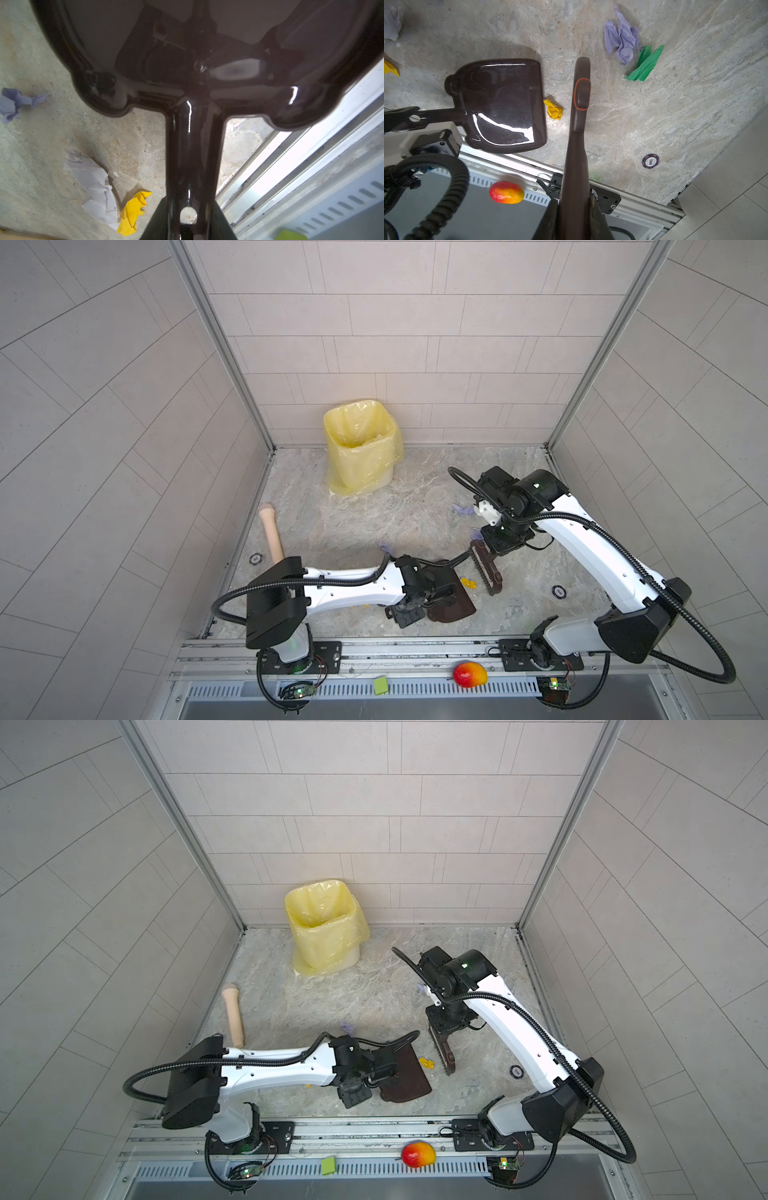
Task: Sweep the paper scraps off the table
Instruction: 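Sweep the yellow scrap into the dustpan with the right gripper's brush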
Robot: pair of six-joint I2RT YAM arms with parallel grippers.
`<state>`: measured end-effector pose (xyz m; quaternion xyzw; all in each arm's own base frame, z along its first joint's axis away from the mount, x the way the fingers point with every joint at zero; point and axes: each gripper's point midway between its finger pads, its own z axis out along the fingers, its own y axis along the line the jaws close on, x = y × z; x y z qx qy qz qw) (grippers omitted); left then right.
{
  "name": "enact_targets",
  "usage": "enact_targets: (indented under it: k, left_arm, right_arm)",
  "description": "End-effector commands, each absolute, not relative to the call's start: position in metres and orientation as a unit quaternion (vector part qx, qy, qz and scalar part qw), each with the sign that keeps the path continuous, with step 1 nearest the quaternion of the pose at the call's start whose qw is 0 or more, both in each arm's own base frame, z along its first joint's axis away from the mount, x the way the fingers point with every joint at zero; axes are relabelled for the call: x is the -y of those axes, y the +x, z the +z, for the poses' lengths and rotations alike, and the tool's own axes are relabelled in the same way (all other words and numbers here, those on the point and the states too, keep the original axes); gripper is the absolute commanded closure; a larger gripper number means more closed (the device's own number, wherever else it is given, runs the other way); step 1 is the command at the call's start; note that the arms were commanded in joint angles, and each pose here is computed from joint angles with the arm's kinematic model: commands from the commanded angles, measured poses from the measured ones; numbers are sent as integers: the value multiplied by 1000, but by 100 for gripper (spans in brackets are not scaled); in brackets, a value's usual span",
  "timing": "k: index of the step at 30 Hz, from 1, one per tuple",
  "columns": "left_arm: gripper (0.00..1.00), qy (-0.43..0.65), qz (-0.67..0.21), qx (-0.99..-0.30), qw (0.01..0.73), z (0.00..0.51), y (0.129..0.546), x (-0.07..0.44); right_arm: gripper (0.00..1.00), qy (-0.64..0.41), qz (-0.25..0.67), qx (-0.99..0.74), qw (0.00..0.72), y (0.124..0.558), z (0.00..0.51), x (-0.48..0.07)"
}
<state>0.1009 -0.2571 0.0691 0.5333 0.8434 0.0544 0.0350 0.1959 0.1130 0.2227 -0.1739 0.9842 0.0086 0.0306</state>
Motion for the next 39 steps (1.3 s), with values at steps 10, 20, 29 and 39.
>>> enact_targets:
  k: [10,20,29,39]
  left_arm:
    - [100,534,61,-843,25,60,99,253]
    - [100,523,61,-850,31,59,102,252]
    - [100,523,58,-850,31,57,102,253]
    - [100,523,58,-850,29,56,103,252]
  right_arm:
    - [100,-168,1,-986,13,191,225,-109]
    - [100,-172,-6,-985,6,193,220,-108]
    - [100,-175,-16,-984,-2,192,217,-105]
    - [100,-179,11,-984,-11,192,210,-124]
